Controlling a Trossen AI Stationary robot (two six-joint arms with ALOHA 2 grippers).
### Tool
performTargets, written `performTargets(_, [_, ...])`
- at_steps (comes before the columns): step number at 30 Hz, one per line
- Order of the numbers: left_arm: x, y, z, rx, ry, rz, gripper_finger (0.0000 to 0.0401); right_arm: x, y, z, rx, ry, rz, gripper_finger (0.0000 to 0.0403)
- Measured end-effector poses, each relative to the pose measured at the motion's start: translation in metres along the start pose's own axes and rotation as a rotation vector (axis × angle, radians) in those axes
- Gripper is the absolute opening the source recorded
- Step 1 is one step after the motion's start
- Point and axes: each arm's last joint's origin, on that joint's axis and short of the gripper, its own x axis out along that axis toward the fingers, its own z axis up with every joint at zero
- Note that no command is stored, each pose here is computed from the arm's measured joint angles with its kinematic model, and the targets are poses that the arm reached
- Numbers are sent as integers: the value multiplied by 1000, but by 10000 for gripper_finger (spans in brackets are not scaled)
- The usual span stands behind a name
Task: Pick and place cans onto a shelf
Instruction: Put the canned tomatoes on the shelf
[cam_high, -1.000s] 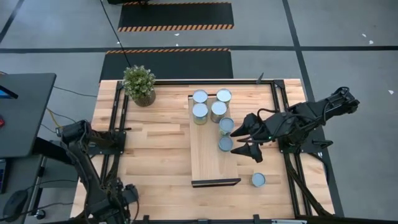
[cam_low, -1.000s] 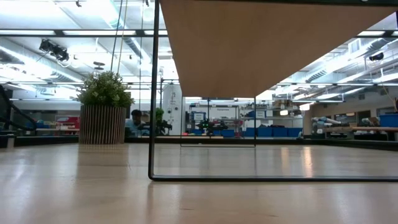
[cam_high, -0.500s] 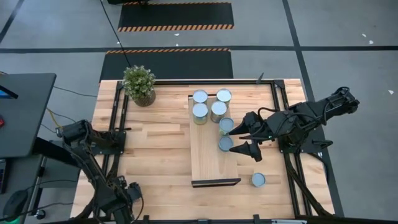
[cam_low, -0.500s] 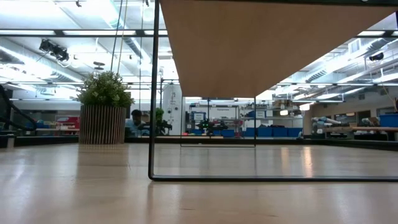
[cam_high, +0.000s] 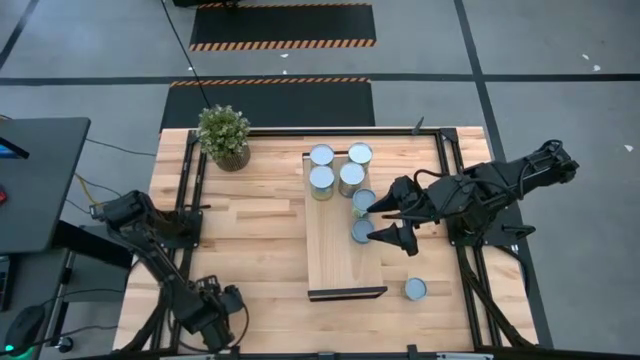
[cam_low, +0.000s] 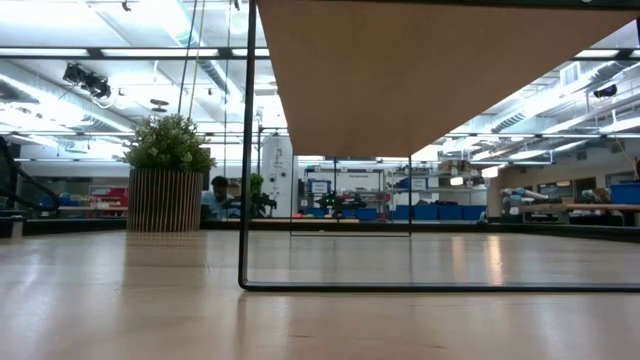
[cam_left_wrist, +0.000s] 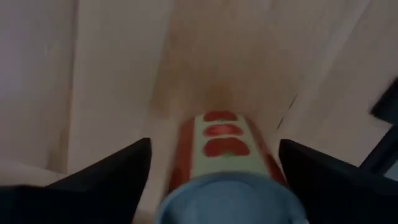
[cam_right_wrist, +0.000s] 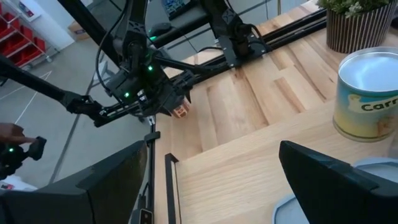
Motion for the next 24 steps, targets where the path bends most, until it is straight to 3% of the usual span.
performTargets(6, [4,4,3,11,50,-7,268,1,-3,2,-12,0,-3,373])
performTargets(13, [-12,8,37,50,41,-53,268,-7,-10,5,-19,9,-8,373])
performTargets(17, [-43,10,70,104,38,-100,268,-23,-17,7,4,-1,-22,373])
performTargets(24, [-124,31,127,185,-63,-113,268,-44,-30,5,45,23,-84,373])
